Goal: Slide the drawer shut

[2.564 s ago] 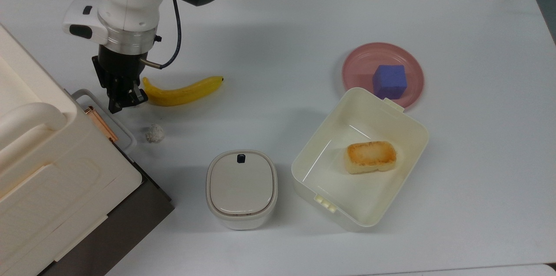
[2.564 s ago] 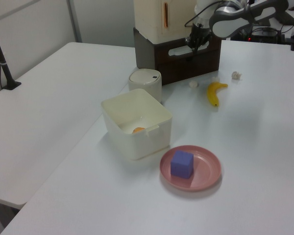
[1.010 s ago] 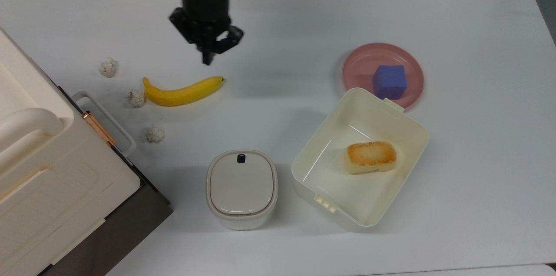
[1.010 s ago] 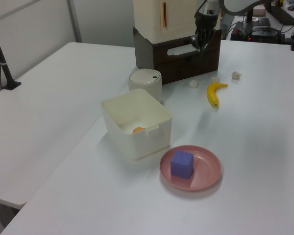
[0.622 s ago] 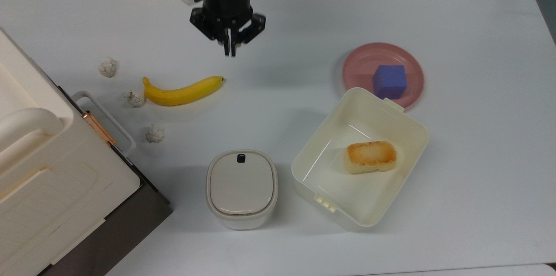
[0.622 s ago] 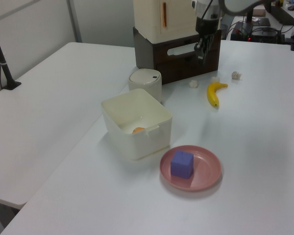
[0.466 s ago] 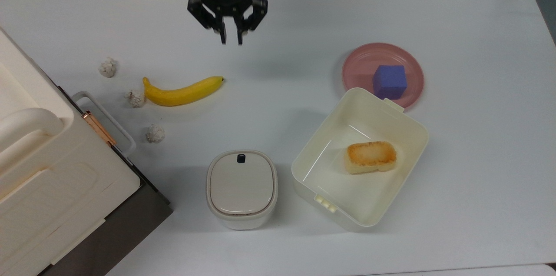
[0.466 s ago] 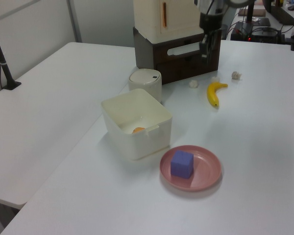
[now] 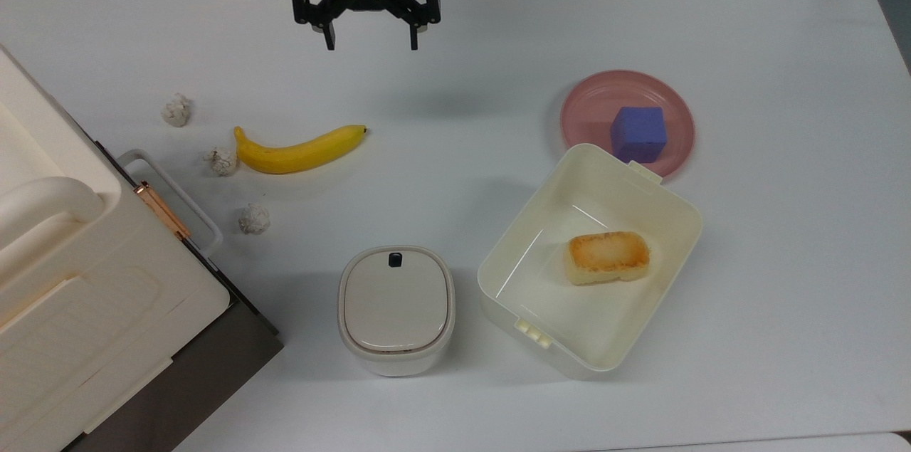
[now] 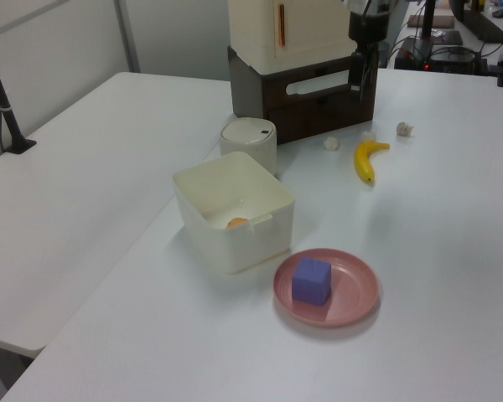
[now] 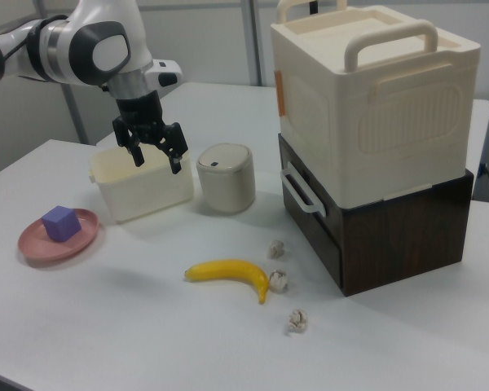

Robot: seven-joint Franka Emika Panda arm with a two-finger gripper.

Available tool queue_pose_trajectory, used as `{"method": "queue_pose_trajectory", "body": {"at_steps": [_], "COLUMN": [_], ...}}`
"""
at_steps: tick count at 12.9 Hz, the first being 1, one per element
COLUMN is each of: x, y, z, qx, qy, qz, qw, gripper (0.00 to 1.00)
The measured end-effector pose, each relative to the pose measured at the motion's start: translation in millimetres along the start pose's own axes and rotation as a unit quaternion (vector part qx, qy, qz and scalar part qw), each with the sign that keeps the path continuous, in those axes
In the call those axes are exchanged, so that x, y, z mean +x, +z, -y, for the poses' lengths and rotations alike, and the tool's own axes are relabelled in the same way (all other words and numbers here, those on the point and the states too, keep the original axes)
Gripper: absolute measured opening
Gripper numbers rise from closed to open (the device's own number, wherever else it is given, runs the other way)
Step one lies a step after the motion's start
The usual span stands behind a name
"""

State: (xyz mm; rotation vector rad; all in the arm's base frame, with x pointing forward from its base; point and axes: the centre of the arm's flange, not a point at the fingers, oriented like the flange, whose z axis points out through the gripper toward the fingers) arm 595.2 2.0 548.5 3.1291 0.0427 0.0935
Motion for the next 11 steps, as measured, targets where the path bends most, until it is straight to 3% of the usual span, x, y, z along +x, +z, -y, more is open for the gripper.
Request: {"method": "queue_pose_trajectory", "body": {"at_steps": [11], "x": [-2], "y": [-13], "z": [-7], "qx": [-0.001], "qy": [0.01], "qz": [0.01], "qw": [0.9999], "gripper": [1.0]}}
